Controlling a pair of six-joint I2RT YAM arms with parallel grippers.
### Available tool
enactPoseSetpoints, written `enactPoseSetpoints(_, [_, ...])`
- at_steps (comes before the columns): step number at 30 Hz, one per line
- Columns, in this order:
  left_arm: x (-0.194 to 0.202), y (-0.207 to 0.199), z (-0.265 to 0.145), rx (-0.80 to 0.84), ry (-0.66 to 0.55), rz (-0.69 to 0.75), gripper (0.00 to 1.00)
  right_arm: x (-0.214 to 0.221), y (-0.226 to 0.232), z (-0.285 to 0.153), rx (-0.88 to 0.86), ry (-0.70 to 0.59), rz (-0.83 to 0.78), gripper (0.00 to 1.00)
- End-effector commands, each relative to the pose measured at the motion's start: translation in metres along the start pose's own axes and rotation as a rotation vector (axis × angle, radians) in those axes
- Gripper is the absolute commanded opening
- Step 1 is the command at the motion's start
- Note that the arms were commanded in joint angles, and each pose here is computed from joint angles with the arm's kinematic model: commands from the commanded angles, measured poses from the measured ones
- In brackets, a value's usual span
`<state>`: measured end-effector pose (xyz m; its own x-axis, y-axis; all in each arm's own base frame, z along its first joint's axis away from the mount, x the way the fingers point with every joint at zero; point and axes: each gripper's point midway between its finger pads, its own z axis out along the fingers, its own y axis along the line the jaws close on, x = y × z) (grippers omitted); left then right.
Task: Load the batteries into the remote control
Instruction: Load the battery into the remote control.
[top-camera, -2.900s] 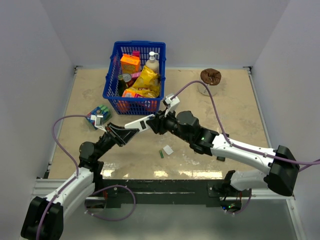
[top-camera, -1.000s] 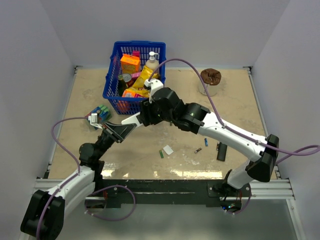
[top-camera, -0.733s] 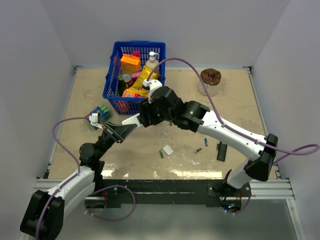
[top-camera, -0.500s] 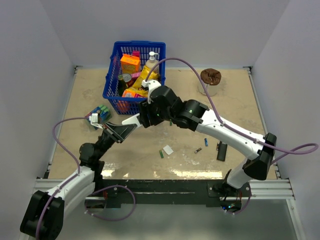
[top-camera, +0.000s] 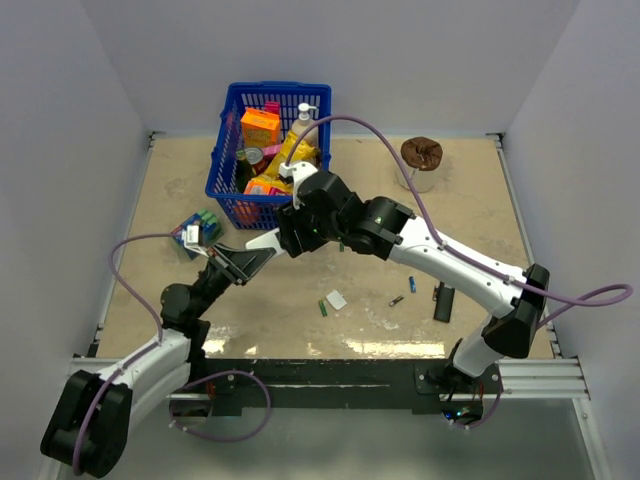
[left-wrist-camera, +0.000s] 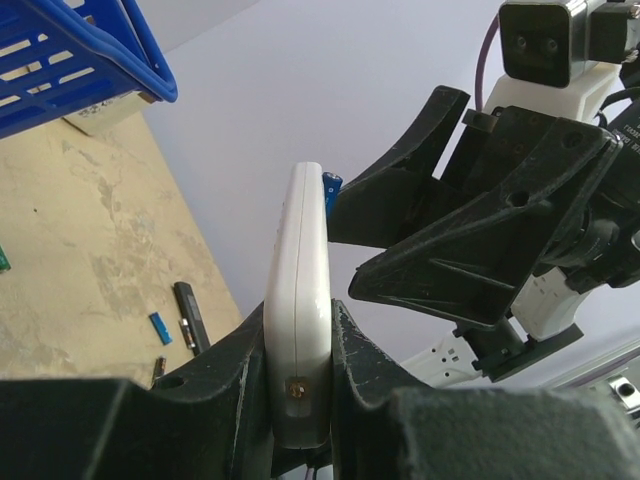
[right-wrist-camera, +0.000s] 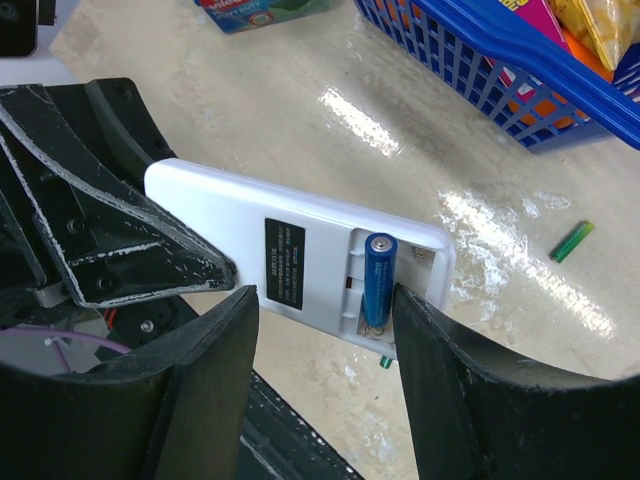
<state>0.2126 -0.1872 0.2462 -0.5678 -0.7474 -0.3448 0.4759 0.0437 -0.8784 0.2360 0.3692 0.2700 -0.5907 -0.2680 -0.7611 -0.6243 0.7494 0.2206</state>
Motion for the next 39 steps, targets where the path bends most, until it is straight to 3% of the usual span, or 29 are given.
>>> enactPoseSetpoints(1, [0.037,0.038,-0.049,-0.059,0.046,-0.065,0.00,0.003,-0.004,0.001,0.017,0.041,-0.044,0.60])
enactPoseSetpoints(13, [0.036,0.033,-0.048,-0.038,0.045,-0.064,0.00,0.003,-0.012,-0.003,0.062,0.046,-0.050,0.60])
enactPoseSetpoints(29, [0.034,0.031,-0.047,-0.027,0.036,-0.058,0.00,-0.026,-0.019,-0.031,0.107,-0.022,-0.075,0.71])
enactPoseSetpoints(39, [0.034,0.028,-0.046,-0.015,0.040,-0.053,0.00,-0.062,-0.021,-0.078,0.061,-0.167,-0.335,0.75])
